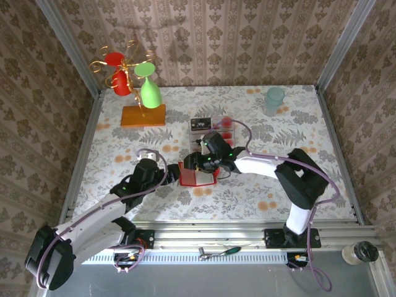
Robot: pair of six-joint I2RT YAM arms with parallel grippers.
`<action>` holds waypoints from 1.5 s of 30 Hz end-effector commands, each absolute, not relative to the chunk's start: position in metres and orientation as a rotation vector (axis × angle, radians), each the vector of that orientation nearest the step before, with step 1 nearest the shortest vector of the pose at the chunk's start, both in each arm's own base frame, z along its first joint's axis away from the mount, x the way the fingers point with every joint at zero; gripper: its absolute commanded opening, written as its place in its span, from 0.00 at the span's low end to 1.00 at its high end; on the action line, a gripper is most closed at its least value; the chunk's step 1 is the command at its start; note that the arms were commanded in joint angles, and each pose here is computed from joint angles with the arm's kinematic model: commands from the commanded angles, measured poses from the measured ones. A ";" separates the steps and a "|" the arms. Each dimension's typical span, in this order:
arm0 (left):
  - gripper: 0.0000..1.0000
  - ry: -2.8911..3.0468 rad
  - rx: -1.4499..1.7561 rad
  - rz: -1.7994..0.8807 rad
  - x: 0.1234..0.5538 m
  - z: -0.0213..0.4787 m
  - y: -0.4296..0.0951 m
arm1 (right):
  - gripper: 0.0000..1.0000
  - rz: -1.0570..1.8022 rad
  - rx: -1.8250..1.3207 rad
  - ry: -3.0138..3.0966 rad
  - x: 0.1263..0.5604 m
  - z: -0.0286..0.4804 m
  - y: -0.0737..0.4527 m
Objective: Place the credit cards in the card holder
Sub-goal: Turn over the card slot in the card holder, then move the card holder to the bottom-center of the table.
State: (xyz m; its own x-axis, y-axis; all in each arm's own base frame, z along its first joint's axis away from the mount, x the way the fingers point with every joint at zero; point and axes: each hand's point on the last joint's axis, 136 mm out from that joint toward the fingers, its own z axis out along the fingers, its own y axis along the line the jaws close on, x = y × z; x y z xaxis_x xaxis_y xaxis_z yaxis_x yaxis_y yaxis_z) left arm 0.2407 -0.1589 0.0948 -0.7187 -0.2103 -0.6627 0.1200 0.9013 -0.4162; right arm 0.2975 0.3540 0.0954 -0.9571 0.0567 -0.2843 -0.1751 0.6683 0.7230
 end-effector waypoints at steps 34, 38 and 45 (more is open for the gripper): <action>1.00 2.426 0.201 -0.470 0.260 0.077 -0.232 | 0.02 0.516 -0.011 2.714 0.287 0.047 0.214; 1.00 2.470 0.240 -0.366 0.255 0.059 -0.227 | 0.13 0.524 0.011 2.712 0.279 0.048 0.208; 1.00 2.491 0.220 -0.331 0.247 0.043 -0.219 | 0.47 0.483 -0.069 2.605 0.300 0.098 0.206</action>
